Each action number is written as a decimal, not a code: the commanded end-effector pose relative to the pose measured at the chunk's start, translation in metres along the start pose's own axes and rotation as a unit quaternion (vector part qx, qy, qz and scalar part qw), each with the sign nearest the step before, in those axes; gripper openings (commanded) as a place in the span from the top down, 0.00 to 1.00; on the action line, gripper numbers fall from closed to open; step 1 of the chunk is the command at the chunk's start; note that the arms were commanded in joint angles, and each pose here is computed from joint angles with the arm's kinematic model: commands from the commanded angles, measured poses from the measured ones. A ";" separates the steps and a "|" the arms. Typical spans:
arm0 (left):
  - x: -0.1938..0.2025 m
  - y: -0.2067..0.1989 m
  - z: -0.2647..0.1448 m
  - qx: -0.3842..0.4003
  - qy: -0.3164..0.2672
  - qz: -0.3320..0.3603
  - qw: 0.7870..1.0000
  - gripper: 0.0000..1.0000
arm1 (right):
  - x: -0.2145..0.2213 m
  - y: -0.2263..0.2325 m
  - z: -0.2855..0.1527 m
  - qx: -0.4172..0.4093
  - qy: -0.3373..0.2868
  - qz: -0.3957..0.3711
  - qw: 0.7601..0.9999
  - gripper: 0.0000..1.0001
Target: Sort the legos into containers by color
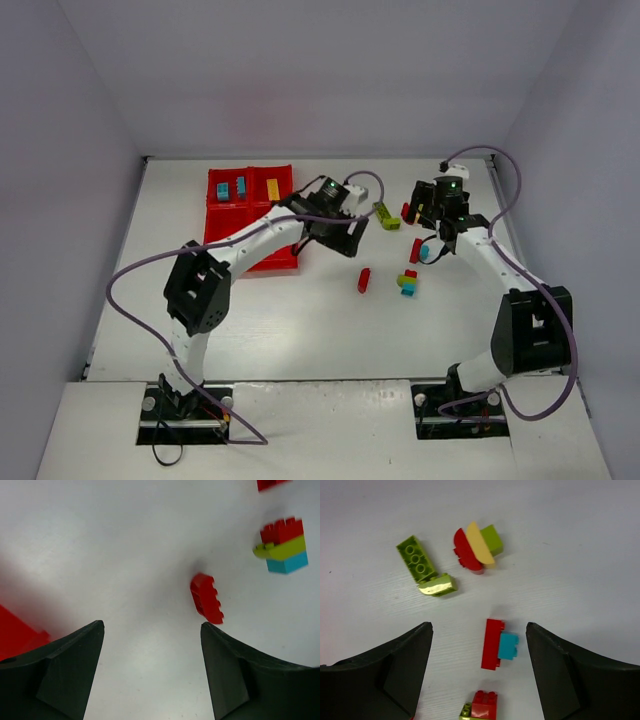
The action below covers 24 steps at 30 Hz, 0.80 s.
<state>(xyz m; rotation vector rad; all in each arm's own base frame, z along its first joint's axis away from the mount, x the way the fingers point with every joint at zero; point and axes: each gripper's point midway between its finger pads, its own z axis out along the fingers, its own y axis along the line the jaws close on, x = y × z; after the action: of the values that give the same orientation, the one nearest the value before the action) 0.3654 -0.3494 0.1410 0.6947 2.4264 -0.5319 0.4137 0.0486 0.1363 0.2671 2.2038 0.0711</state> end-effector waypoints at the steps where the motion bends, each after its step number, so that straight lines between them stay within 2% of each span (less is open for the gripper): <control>1: 0.003 -0.023 -0.013 0.016 -0.002 0.025 1.000 0.28 | -0.035 -0.024 -0.019 0.047 -0.056 0.031 0.997 0.28; 4: 0.017 -0.037 -0.002 0.030 0.020 0.024 0.999 0.28 | -0.033 -0.041 -0.021 0.067 -0.057 0.054 0.995 0.27; 12: 0.032 -0.071 0.031 0.063 0.050 0.008 0.997 0.28 | -0.026 -0.050 -0.029 0.076 -0.057 0.069 0.993 0.27; 16: 0.046 -0.083 0.055 0.061 0.070 -0.014 0.996 0.28 | -0.022 -0.054 -0.032 0.080 -0.057 0.074 0.992 0.27; 19: 0.046 -0.082 0.063 0.042 0.065 -0.011 0.997 0.29 | -0.019 -0.053 -0.032 0.076 -0.054 0.078 0.993 0.28; 21: 0.049 -0.079 0.070 0.032 0.067 -0.018 0.997 0.35 | -0.016 -0.054 -0.031 0.076 -0.050 0.080 0.993 0.28; 24: 0.050 -0.071 0.071 0.008 0.064 -0.022 0.998 0.69 | -0.015 -0.052 -0.031 0.072 -0.049 0.080 0.993 0.28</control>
<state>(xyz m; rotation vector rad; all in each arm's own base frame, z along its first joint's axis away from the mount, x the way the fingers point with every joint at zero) 0.2996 -0.4180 0.0450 0.7802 2.6359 -0.5512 0.3842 -0.0002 0.1367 0.4876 2.1726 -0.0269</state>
